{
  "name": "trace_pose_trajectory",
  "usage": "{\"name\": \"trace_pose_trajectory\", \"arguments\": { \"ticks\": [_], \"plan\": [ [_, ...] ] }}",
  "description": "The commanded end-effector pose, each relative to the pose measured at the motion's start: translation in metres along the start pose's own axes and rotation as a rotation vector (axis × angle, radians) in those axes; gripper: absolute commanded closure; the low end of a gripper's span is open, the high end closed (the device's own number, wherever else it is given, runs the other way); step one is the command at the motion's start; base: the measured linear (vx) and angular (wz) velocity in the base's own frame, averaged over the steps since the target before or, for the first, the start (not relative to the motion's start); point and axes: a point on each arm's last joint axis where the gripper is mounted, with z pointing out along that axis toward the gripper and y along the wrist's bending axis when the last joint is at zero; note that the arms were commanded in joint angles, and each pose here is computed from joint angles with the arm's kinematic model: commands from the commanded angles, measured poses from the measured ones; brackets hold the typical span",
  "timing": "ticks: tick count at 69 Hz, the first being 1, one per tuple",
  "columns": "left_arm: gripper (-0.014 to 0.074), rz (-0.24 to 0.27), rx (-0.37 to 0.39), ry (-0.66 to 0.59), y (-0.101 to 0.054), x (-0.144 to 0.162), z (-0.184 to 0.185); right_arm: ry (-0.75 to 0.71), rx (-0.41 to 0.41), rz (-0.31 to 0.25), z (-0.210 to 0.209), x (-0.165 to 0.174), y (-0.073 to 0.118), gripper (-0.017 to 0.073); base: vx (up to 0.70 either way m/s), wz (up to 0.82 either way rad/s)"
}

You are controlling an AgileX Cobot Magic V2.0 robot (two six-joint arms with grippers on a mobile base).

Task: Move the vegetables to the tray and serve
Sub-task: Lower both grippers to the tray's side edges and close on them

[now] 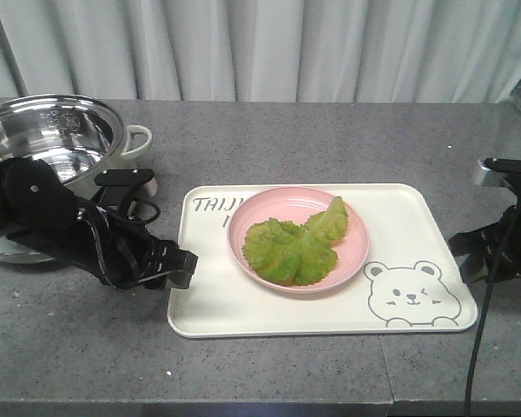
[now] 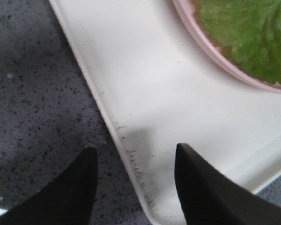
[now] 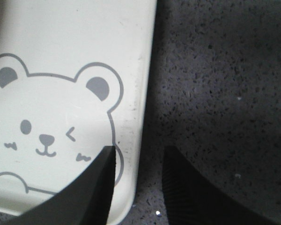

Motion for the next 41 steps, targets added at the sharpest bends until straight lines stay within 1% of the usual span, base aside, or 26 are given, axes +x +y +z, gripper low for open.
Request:
{"name": "trace_pose_trajectory", "arguments": {
  "ticks": [1,19,32,41],
  "plan": [
    [0.0235,-0.015,0.014,-0.102,-0.007,-0.013,-0.014,-0.091,-0.001,-0.03,-0.012,-0.009,0.001,0.0315,0.0,0.0],
    [0.0235,-0.025,0.01,-0.087,-0.005,-0.013,-0.006,-0.078,-0.035,-0.063,0.003,-0.013,-0.001,0.0315,0.0,0.0],
    [0.0235,-0.051,0.019,-0.089,-0.004,-0.014,0.0,-0.09,-0.039,-0.074,0.004,-0.014,-0.001,0.0315,0.0,0.0],
    [0.0235,-0.057,0.018,-0.08,-0.003,-0.014,0.004,-0.1,-0.037,-0.092,0.004,-0.015,-0.001,0.0315,0.0,0.0]
  ]
}}
